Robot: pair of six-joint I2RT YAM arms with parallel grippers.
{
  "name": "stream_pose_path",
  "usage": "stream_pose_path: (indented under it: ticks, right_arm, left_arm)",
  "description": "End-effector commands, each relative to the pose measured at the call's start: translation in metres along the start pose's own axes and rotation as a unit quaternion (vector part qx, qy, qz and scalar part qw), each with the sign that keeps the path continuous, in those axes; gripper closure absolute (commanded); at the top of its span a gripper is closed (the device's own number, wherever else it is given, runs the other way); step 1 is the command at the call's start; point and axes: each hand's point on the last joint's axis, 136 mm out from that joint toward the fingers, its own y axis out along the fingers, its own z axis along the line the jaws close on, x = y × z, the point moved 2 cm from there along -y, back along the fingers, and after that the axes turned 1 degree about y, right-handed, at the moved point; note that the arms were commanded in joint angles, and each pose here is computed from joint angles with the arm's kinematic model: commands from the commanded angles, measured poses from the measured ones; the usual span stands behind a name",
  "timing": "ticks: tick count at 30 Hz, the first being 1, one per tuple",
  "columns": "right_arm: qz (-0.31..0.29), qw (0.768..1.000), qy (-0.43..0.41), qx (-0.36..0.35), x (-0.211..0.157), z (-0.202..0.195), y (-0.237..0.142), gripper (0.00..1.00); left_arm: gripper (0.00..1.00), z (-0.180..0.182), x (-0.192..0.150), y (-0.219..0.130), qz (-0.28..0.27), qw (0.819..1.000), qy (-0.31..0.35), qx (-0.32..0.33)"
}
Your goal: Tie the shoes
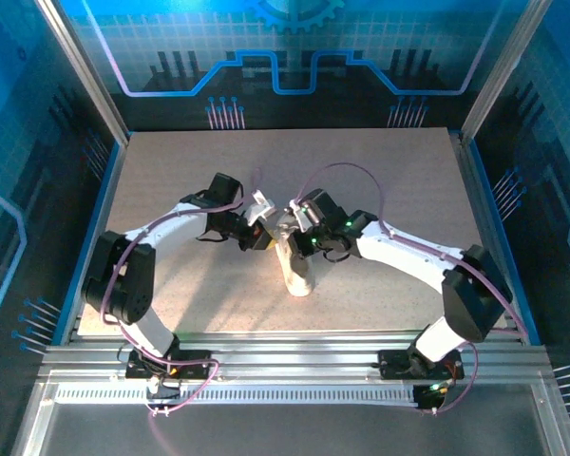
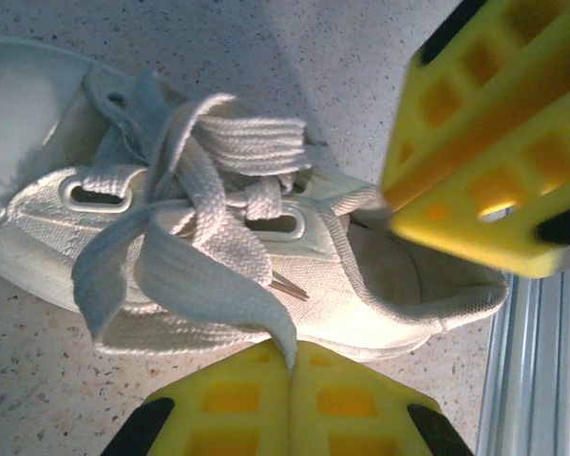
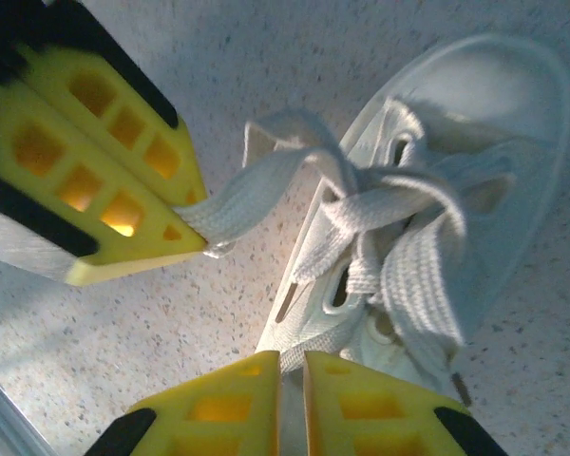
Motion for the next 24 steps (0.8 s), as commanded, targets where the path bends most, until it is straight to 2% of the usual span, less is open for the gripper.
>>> stream_pose_path:
  ticks: [1, 8, 14, 24]
  right_arm:
    - [-0.033, 0.999, 0.015, -0.002, 0.016, -0.001, -0.018, 0.86]
    - [-0.018, 0.998, -0.035, -0.045, 0.006, 0.013, -0.006, 0.84]
    - [0.010, 0.989, -0.102, -0.103, 0.004, 0.021, 0.005, 0.76]
    - [0.091, 0.952, -0.221, -0.194, -0.001, 0.035, 0.036, 0.66]
  left_arm:
    - [0.97, -0.003, 0.005, -0.003, -0.005, 0.998, -0.047, -0.037]
    - [0.96, 0.011, 0.012, -0.003, -0.004, 0.990, -0.124, -0.070]
    - [0.96, 0.024, 0.017, -0.004, 0.003, 0.982, -0.172, -0.082]
    - [0.95, 0.034, 0.019, 0.001, 0.020, 0.970, -0.217, -0.106]
